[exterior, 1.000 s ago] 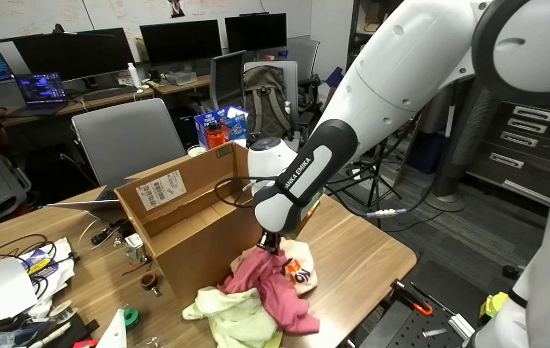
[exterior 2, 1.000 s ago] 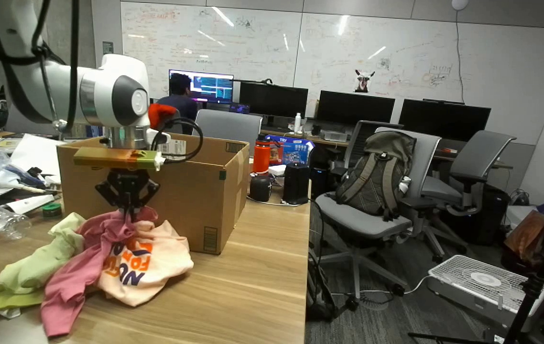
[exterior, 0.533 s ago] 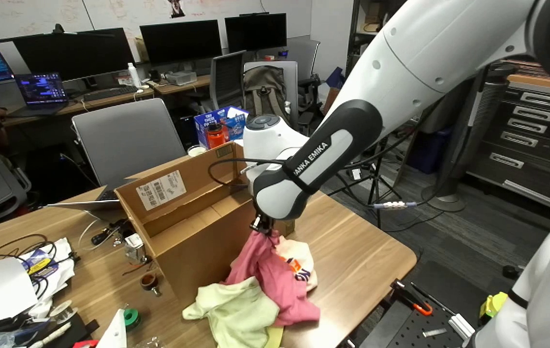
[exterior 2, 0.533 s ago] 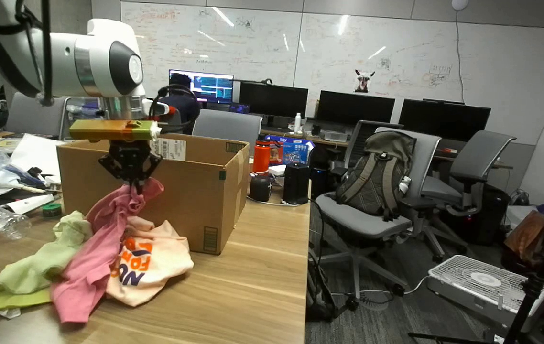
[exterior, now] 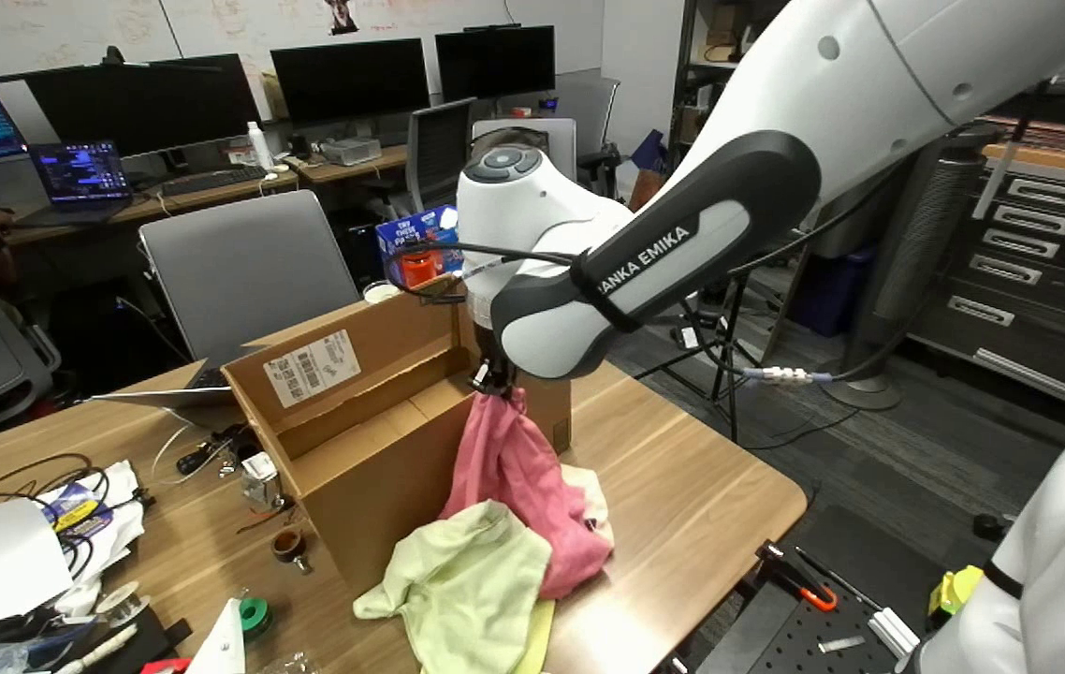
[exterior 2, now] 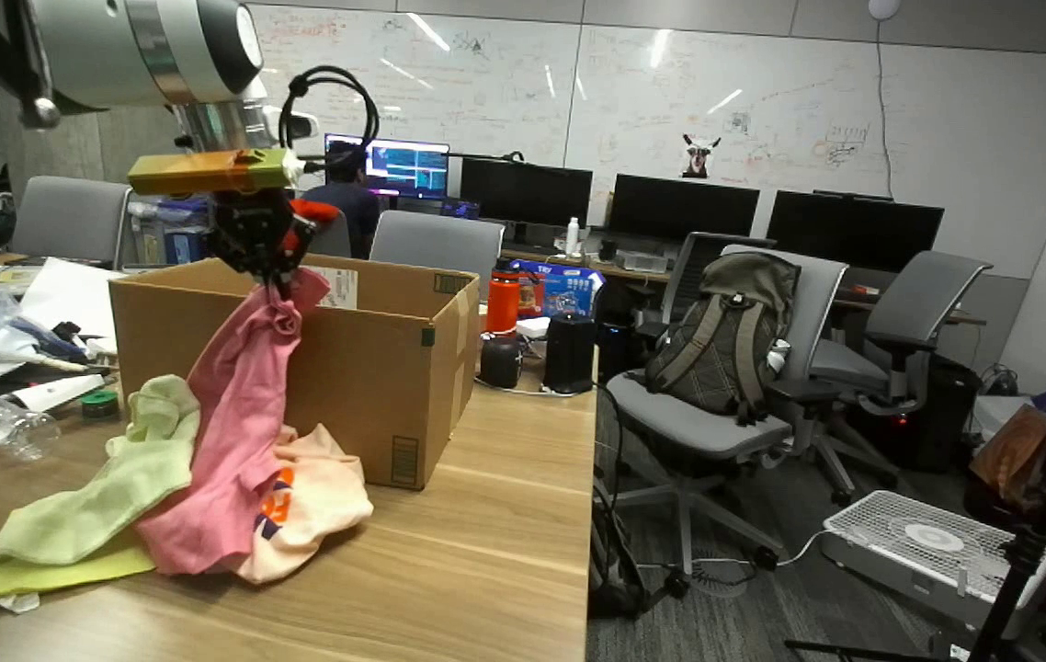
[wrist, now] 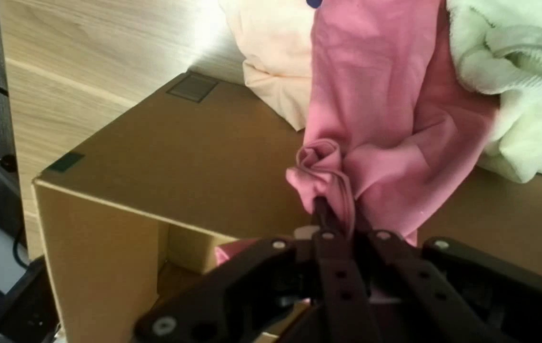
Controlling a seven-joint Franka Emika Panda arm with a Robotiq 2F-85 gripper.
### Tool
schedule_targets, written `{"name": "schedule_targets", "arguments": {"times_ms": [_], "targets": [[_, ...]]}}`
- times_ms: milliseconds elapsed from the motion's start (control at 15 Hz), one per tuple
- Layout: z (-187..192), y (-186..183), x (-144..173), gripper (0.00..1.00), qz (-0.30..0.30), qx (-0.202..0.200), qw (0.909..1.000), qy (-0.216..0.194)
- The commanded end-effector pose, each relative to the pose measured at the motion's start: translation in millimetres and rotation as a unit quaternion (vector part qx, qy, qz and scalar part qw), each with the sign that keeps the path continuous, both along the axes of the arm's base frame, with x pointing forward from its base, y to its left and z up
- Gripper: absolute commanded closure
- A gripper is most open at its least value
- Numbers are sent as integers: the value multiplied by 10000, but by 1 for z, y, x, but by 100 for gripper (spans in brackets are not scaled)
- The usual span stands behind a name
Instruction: Put the peach and pink shirt and the green towel in the box respectively
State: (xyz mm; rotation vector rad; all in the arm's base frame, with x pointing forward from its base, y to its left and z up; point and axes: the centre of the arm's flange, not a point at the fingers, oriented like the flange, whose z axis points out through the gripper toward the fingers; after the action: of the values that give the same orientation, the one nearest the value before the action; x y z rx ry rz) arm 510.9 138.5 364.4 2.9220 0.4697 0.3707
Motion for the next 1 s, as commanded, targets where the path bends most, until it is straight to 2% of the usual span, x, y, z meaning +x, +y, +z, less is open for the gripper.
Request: {"name": "schedule_targets", "arguments": {"times_ms": [0, 933], "targets": [[43, 8, 0, 98, -57, -126, 9992, -365], [132, 14, -6, 98, -242, -31, 9915, -1274]]}}
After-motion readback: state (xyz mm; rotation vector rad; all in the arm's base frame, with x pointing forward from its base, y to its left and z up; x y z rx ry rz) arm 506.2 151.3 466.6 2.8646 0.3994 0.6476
